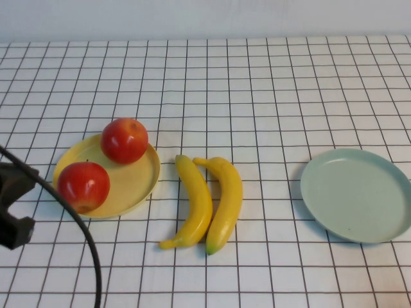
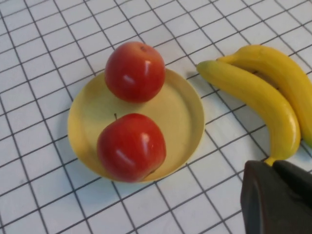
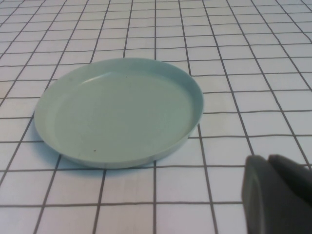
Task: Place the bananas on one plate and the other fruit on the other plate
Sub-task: Put another type of fruit in the right plate
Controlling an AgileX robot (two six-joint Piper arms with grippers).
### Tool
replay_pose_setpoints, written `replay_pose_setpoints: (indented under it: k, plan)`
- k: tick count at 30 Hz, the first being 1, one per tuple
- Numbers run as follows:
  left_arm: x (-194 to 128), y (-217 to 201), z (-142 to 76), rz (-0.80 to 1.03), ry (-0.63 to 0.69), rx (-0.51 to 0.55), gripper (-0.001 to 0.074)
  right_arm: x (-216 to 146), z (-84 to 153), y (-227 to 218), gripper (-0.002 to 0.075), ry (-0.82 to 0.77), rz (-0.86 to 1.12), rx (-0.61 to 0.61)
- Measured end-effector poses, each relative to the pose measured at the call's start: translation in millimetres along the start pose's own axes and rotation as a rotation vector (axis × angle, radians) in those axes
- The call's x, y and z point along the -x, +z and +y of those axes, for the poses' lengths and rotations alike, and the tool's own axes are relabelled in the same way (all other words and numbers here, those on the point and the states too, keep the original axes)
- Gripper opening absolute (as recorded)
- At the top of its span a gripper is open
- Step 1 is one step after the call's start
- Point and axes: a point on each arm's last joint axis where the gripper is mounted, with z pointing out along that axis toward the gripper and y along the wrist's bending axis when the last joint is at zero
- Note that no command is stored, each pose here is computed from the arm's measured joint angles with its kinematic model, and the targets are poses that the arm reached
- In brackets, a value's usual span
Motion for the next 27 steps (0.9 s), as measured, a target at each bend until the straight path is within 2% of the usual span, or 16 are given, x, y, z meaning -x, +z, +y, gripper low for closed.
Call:
replay_pose_setpoints:
  k: [3,9,13,23,27]
  plan:
    - [-6,-11,-1,0.023,0.01,0.03,-0.0001,0,0,0,-0.0017,0.0,0.0,0.0]
    - [-28,-36,-5,0.111,-0.079,0.088,-0.0002,0,0,0,-0.0017,0.0,0.0,0.0]
    - [-43,-45,-6,0.097,-0.08,0.15,-0.0002,0,0,0,-0.0017,0.0,0.0,0.0]
    - [-112,-52,-15,-0.264,-0.041,0.36,-0.0002,0,0,0,-0.0017,0.0,0.0,0.0]
    - [-144,-38,-20,-0.411,-0.071,0.39,-0.0002,0,0,0,-0.0017,0.0,0.0,0.0]
